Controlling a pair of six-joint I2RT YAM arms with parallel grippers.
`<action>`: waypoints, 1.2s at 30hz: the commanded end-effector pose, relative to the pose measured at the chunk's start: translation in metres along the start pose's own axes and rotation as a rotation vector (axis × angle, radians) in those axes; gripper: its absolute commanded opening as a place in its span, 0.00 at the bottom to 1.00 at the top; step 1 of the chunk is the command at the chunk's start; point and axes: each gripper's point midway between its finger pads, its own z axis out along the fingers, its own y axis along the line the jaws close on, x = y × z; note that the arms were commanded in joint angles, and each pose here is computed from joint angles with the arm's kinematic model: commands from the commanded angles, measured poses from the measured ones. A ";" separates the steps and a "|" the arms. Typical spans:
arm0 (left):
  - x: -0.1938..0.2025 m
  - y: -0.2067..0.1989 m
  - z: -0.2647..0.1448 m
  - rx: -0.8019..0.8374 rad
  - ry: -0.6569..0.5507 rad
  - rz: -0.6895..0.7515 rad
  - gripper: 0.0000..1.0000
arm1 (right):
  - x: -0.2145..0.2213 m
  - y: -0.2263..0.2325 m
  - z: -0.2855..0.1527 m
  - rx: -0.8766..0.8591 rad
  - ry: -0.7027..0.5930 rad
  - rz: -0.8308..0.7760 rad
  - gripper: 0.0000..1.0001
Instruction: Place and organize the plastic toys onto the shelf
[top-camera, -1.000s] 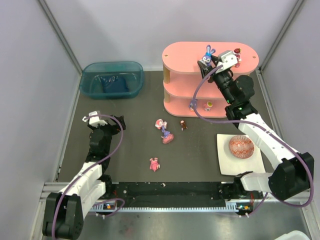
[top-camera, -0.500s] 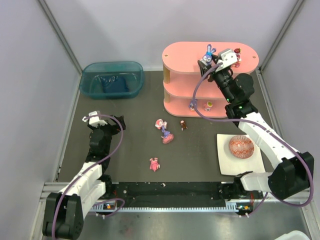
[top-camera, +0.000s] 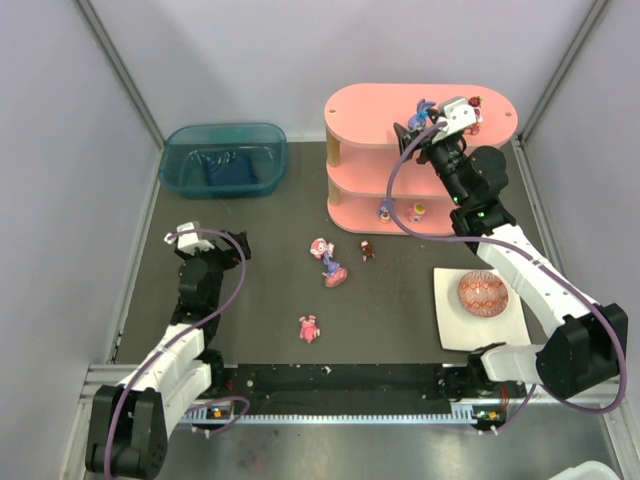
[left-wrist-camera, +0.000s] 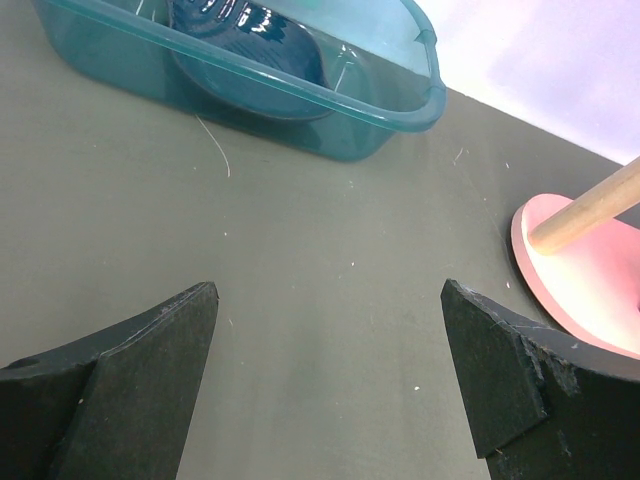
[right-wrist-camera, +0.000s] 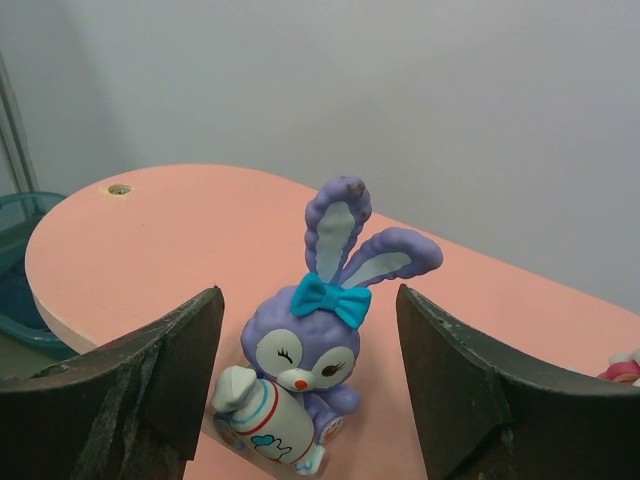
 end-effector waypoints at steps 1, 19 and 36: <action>-0.009 -0.004 0.001 0.021 -0.036 -0.014 0.99 | -0.037 -0.011 0.001 0.031 -0.087 0.008 0.71; -0.009 -0.004 0.002 0.023 -0.035 -0.015 0.99 | -0.050 -0.015 -0.001 0.045 -0.114 0.010 0.84; -0.009 -0.005 0.000 0.028 -0.038 -0.017 0.99 | -0.082 -0.020 -0.003 0.058 -0.179 0.027 0.91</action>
